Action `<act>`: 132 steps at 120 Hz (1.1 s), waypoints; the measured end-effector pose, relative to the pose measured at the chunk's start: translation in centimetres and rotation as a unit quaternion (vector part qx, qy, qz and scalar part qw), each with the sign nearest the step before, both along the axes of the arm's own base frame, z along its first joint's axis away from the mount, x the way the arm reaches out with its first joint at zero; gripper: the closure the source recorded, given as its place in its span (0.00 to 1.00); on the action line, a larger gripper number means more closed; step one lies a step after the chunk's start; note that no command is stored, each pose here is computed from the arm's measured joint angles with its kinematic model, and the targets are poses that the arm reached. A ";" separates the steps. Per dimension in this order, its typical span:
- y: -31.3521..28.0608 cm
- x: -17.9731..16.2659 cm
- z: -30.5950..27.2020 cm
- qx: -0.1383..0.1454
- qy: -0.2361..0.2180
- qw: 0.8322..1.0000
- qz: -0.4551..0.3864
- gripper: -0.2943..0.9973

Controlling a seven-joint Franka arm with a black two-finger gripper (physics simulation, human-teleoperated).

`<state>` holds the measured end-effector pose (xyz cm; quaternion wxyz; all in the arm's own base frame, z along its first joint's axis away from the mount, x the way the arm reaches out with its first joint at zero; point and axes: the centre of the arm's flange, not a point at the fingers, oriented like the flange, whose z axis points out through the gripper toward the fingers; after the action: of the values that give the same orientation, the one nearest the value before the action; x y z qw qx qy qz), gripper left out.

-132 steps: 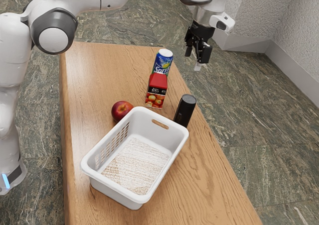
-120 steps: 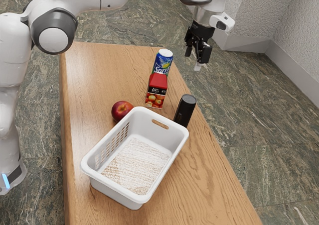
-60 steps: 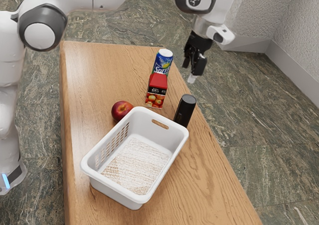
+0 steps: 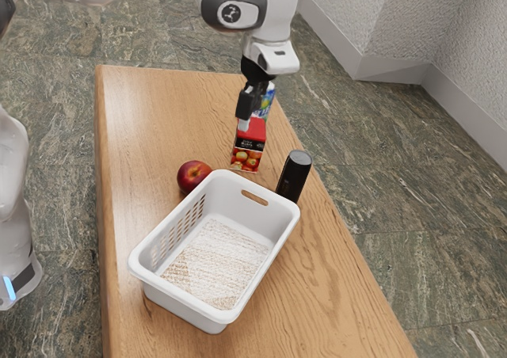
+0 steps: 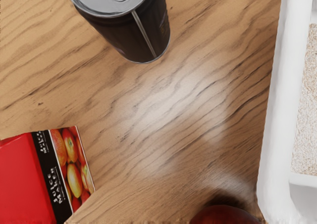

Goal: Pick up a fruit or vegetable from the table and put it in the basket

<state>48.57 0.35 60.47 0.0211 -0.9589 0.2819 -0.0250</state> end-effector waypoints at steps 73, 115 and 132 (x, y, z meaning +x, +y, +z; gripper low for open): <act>3.7 -8.2 -3.7 -0.001 -0.023 0.992 -0.127 0.23; 3.1 -7.0 -6.9 -0.015 0.029 0.986 -0.165 0.23; 2.9 -7.7 -7.3 -0.021 0.033 0.984 -0.175 0.23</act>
<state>40.92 3.21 53.20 -0.0131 -0.8953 0.4454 -0.0022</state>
